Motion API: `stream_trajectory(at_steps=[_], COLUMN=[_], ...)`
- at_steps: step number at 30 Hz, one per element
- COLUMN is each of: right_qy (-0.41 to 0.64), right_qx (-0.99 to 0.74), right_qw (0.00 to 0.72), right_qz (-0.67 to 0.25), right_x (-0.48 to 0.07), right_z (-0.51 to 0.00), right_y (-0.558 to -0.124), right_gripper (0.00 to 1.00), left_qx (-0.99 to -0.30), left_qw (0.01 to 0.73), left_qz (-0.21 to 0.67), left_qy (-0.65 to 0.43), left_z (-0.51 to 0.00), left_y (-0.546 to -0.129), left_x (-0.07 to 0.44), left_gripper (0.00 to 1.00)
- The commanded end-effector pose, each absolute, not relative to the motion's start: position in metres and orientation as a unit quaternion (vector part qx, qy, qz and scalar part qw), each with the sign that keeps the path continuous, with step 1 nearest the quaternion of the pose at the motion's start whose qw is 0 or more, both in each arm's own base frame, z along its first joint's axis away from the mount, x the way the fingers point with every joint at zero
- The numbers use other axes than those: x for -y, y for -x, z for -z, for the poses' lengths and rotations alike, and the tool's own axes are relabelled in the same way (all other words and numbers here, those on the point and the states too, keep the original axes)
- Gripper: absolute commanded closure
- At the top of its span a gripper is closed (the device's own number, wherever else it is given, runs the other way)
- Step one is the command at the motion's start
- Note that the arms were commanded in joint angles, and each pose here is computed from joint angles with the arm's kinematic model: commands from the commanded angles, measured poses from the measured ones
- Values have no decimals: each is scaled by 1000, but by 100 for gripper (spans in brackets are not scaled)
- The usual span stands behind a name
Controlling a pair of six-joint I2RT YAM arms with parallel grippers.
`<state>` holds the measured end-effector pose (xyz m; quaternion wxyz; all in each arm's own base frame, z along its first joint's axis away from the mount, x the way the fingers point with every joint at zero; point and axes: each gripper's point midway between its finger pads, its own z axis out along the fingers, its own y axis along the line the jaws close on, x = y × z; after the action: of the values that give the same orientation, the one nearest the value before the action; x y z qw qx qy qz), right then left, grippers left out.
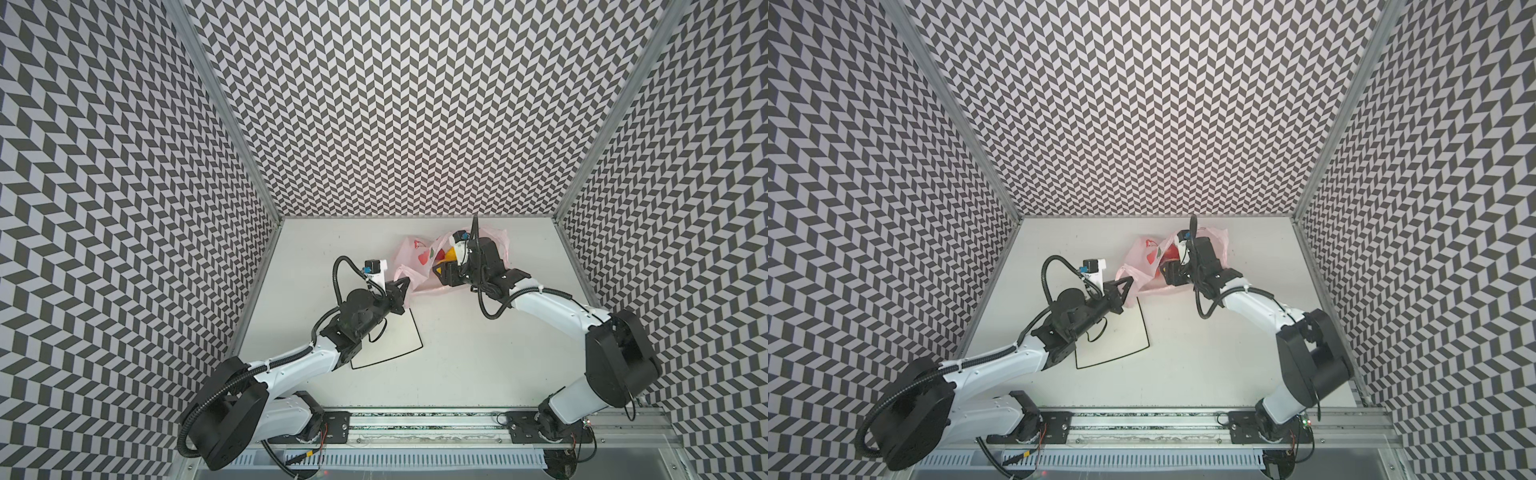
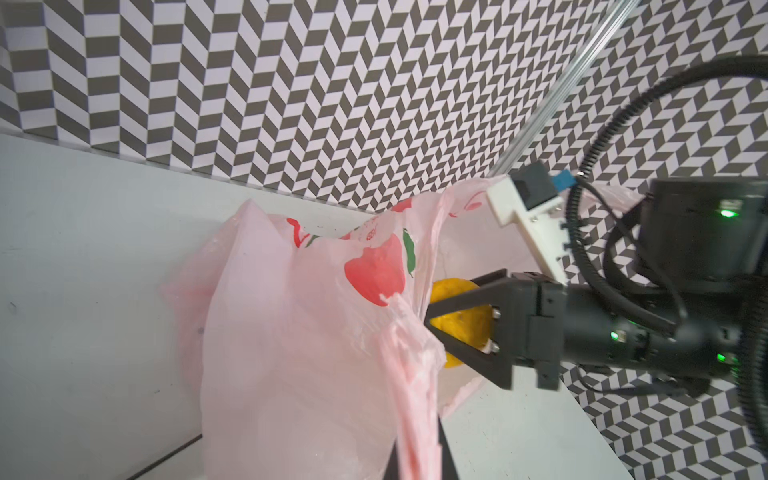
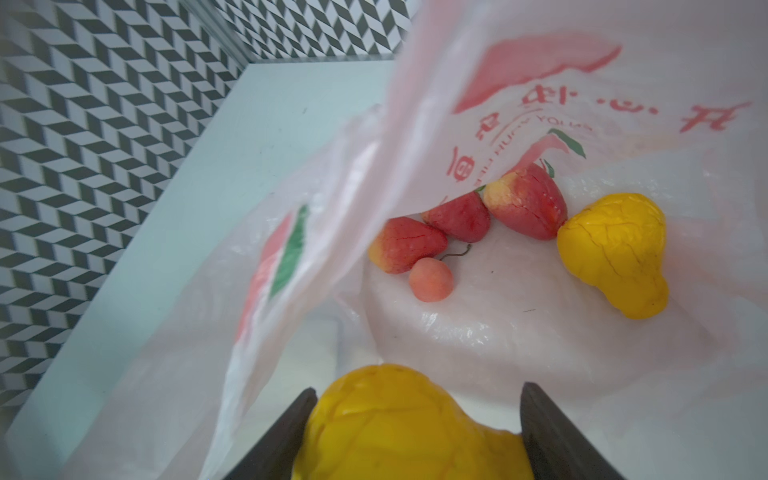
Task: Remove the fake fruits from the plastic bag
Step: 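Grasp a yellow pear inside the bag with the right gripper, then lift the yellow pear out and carry it over the white plate with the right gripper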
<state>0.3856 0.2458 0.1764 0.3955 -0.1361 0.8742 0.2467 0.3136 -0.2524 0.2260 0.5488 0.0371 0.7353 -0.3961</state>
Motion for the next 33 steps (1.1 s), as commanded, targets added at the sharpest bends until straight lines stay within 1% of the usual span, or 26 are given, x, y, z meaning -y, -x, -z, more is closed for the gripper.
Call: stream_trajectory(at_steps=[1,7,12,16,21,25,28,30,33], right_qy=[182,256,338,404,467,504,513,511,514], right_qx=[-834,-781,-720,-674,-656,-647,-652,-671,-679], right_qw=[432,462,500,518,496,479,471,456,452], right_qz=[-291,-334,-344,-337,-326,-312,-301,-285,-264], right_x=[-257,-267,-282,-301,-335,-370,-391,-403,-413], right_z=[-215,-262,-292,-291,-245,-206,-179,-157,-130], right_y=[-371,-337,-291,-250,-207,-186,-188,-198,-210], right_gripper=[64,64,65,66,66,66,66,67,67], left_qx=[-706,-705,-706,-706,-710,-712,-714,-714,-714], left_qw=[572,572,576,580,578,578,579,580,581], left_qz=[416,416,410,404,399,394,389,387,385], left_qy=[-29,-39,-44,-48,-59,-64,-65,-64,-62], left_z=[-256,-259,-261,-265,-262,-261,-260,-261,-261], left_y=[-326,-341,-352,-361,-367,-369,-370,-370,-370], left_x=[253,258,251,242,233,228,225,223,221], left_gripper=[100,100,100,100,100,100,100,100,100])
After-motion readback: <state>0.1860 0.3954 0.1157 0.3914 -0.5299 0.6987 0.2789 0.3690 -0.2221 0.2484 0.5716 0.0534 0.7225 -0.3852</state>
